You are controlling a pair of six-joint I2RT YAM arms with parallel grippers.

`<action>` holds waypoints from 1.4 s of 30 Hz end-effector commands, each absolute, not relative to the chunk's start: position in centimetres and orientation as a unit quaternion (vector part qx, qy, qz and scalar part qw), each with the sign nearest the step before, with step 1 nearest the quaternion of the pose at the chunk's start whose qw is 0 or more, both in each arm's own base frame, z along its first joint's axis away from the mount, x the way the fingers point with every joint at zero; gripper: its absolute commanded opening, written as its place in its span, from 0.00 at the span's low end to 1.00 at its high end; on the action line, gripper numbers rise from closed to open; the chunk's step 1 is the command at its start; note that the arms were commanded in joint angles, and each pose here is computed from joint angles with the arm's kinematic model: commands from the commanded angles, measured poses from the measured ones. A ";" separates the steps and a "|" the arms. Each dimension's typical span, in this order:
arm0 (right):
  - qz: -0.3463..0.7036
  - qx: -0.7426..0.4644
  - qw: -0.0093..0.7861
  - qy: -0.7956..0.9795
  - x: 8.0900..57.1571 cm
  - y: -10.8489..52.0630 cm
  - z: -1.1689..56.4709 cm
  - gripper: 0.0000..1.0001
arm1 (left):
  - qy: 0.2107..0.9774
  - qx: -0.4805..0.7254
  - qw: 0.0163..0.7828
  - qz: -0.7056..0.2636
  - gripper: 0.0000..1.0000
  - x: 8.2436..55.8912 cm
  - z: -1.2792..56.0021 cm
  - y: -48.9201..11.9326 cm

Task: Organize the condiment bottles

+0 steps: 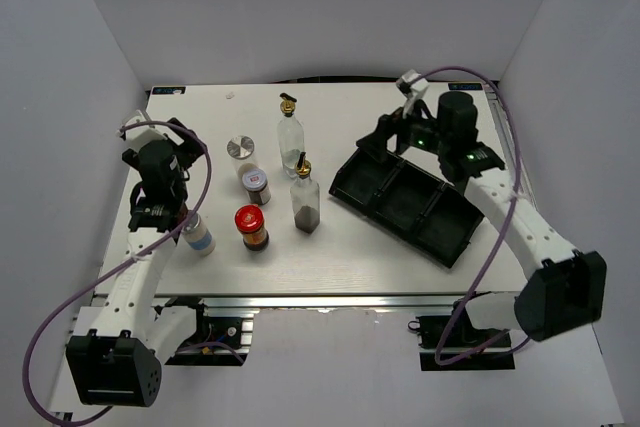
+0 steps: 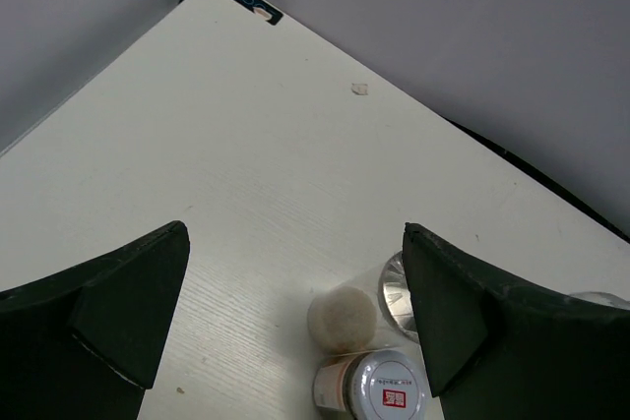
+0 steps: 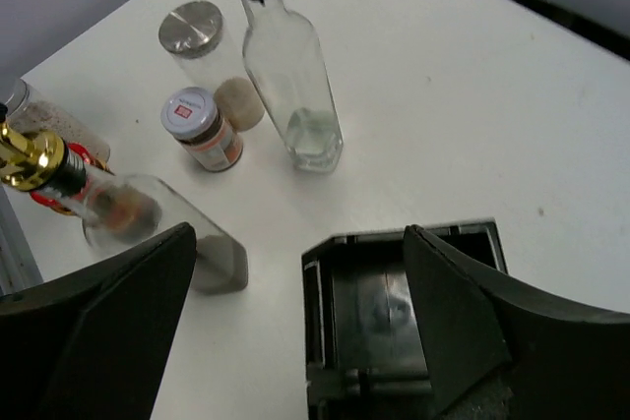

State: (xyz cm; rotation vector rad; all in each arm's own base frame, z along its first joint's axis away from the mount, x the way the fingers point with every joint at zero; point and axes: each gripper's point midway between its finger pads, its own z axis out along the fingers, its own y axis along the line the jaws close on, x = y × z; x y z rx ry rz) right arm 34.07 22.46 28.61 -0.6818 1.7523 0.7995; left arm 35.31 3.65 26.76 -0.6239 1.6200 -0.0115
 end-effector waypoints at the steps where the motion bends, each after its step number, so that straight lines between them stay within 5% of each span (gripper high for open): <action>1: 0.331 -0.349 0.581 0.656 35.8 25.5 32.5 0.89 | 0.718 -0.244 0.650 -0.045 0.98 36.1 26.7 2.0; 20: 0.374 -0.474 0.534 0.592 39.4 34.2 27.4 0.89 | 0.754 -0.236 0.611 -0.045 0.98 38.2 23.9 1.3; 42: 0.381 -0.507 0.552 0.541 40.3 39.1 29.8 0.90 | 0.713 -0.236 0.660 -0.026 0.98 36.6 29.3 2.5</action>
